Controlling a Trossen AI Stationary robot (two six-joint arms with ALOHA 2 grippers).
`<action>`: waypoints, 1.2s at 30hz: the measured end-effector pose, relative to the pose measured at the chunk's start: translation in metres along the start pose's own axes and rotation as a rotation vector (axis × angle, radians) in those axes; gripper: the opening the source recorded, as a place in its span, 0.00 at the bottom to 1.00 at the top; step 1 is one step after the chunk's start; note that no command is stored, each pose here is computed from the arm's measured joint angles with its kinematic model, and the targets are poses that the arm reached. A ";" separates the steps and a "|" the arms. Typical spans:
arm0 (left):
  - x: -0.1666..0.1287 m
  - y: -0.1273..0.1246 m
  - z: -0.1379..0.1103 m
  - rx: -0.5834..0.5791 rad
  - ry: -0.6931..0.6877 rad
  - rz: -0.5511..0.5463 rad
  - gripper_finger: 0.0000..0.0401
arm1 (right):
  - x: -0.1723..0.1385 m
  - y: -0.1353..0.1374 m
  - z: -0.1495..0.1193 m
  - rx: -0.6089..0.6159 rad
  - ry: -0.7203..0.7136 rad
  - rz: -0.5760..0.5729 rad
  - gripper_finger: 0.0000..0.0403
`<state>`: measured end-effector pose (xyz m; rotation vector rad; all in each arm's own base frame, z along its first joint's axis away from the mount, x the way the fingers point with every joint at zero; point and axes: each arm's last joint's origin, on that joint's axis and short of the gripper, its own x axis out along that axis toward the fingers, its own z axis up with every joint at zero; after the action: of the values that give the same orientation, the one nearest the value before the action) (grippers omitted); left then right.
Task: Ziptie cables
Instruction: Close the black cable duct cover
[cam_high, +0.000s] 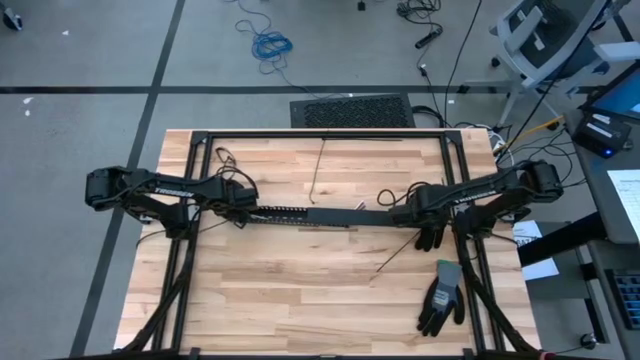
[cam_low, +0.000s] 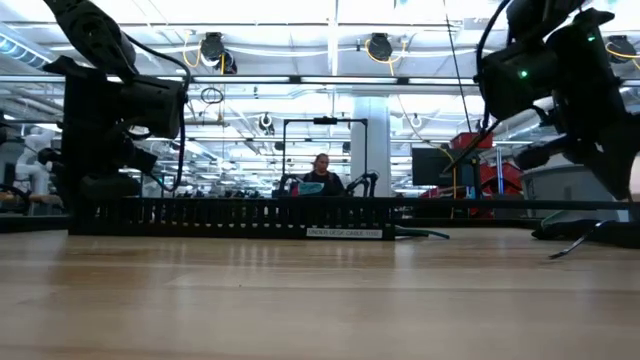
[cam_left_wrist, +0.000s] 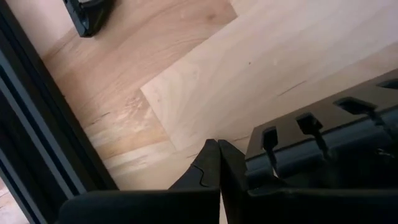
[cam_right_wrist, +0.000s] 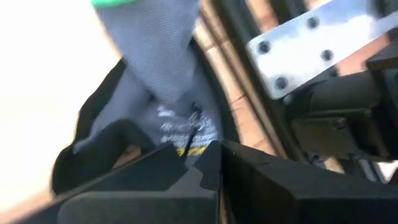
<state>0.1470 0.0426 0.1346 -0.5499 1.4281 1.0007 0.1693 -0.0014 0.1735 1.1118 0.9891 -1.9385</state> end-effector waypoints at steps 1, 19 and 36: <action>0.000 0.000 0.000 0.002 0.000 0.000 0.00 | 0.001 0.000 0.000 0.011 -0.007 -0.009 0.00; 0.000 0.001 -0.001 0.008 -0.003 0.022 0.00 | 0.014 0.009 -0.010 0.143 0.120 0.093 0.00; 0.000 -0.002 0.003 -0.009 -0.042 -0.005 0.00 | -0.029 0.004 0.006 0.146 0.121 0.312 0.00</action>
<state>0.1502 0.0439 0.1345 -0.5351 1.3850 1.0095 0.1818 -0.0030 0.2008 1.3901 0.6941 -1.7262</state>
